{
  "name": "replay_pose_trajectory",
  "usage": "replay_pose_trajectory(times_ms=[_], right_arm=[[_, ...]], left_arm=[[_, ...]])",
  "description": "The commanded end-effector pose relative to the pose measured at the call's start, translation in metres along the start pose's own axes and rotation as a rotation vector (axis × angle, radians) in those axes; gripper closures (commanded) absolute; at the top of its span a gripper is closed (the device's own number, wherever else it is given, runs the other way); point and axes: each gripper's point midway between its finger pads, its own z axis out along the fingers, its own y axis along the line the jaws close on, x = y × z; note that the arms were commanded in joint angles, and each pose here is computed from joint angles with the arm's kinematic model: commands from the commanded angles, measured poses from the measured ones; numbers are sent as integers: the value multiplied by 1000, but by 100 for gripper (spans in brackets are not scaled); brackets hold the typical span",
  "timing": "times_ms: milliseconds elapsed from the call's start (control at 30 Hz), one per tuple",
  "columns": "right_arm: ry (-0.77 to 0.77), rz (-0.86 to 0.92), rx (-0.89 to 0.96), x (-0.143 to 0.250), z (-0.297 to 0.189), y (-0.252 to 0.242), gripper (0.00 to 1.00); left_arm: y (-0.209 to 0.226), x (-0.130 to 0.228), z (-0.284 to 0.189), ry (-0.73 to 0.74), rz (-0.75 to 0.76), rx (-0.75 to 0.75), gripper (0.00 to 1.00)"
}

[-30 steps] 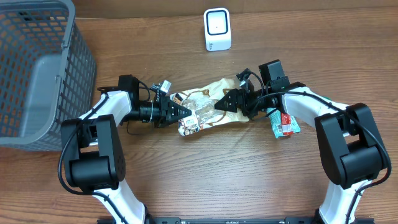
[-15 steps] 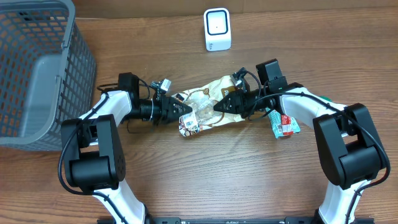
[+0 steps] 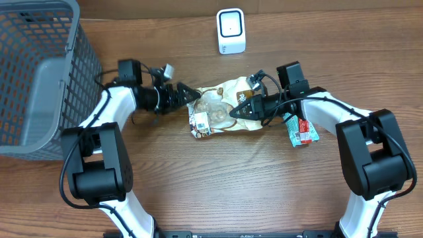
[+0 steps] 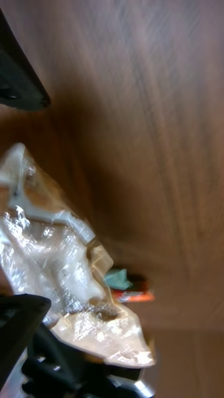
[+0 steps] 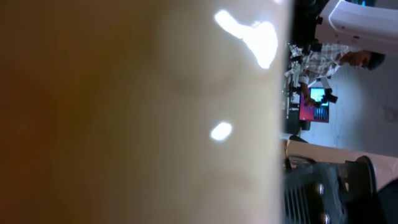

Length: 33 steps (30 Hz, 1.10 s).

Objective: Scan the item barcode
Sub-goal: 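Open the left gripper and retract it left toward the basket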

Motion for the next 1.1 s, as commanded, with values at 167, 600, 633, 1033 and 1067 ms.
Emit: replay_pose_trajectory(times_ms=[167, 600, 633, 1033, 1067], right_arm=[[-37, -185, -20, -15, -13, 27, 96], [-61, -220, 50, -19, -22, 47, 92], [-58, -207, 77, -18, -21, 42, 92], [6, -64, 340, 7, 5, 11, 76], [8, -67, 346, 8, 6, 10, 71]], left_arm=[[8, -40, -46, -102, 12, -237, 14], [58, -40, -85, -168, -149, -576, 0], [59, -39, -86, -163, -153, -589, 0], [35, -3, -69, 2, -151, -448, 0], [35, 0, -69, 12, -155, -447, 0]])
